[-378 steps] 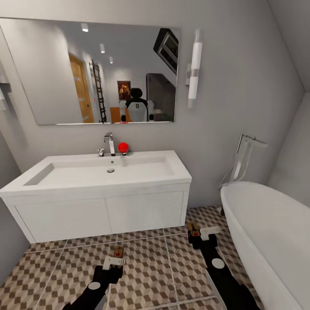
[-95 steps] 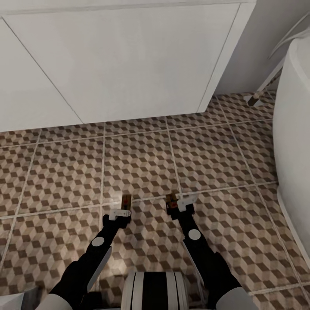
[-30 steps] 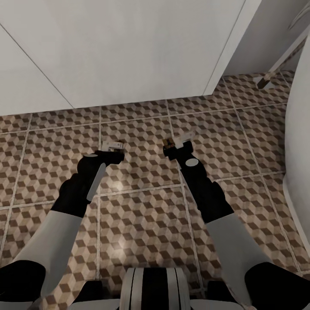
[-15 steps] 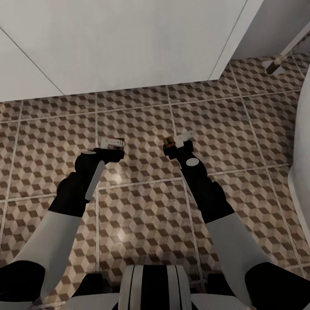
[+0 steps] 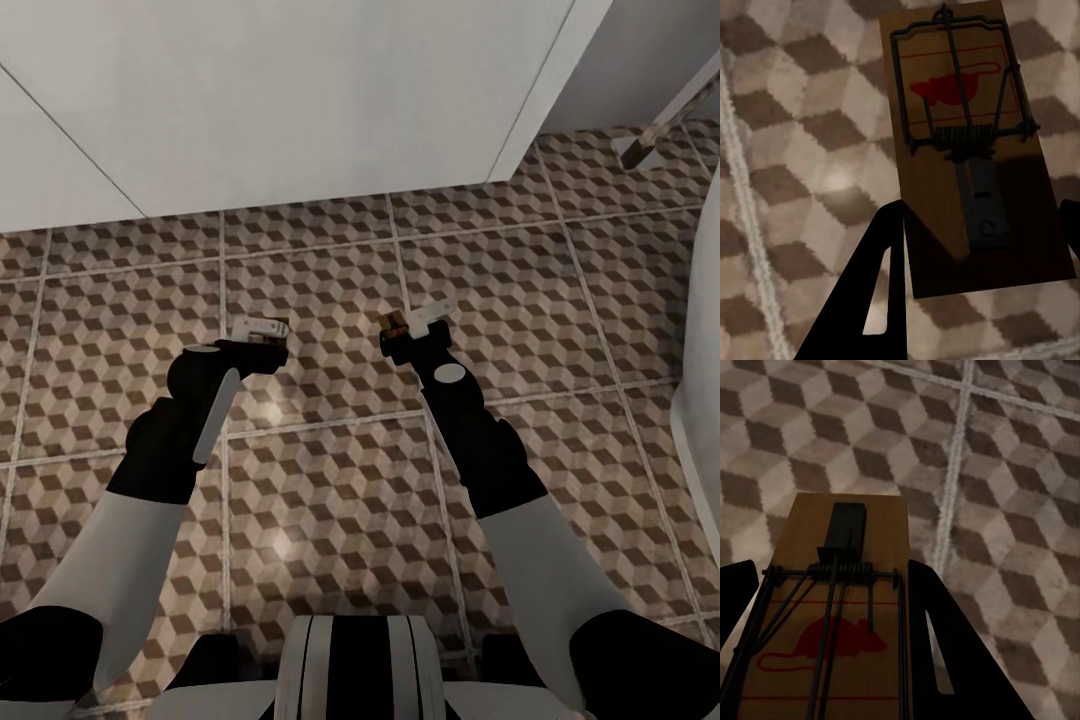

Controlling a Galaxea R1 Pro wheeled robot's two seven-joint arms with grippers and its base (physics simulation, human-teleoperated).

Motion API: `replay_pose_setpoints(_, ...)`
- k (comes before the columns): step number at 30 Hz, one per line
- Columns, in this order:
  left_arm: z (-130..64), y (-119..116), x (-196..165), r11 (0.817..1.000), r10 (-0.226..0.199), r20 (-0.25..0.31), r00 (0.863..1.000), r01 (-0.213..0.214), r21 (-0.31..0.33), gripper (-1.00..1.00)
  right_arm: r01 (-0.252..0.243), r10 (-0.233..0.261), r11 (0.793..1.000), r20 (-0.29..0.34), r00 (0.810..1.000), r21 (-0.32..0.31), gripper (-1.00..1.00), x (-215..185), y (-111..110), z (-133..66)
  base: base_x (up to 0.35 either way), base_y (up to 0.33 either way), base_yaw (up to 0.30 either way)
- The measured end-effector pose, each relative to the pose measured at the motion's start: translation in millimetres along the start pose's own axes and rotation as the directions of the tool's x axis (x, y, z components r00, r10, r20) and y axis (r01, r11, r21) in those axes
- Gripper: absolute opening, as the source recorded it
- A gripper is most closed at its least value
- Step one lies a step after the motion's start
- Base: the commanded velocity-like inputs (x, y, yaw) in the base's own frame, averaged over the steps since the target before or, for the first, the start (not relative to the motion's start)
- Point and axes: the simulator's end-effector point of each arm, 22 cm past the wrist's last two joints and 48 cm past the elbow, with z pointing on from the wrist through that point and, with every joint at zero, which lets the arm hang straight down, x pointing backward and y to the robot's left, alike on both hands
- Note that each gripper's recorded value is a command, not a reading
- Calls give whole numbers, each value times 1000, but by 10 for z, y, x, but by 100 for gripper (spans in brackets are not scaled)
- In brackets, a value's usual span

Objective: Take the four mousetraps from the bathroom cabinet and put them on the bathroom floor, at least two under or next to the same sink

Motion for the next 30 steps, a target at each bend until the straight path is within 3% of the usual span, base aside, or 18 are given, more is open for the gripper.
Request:
replay_pose_setpoints(25,38,28,61,1000,1,-5,1000,-1,-4,-100,2,-2,1000,1,1000,-1,-100,31,-4,24,0,0,0)
replay_pose_setpoints(30,38,31,66,1000,2,-6,1000,-2,-4,-100,2,-2,1000,0,1000,-2,-100,40,2,22,153,0,0)
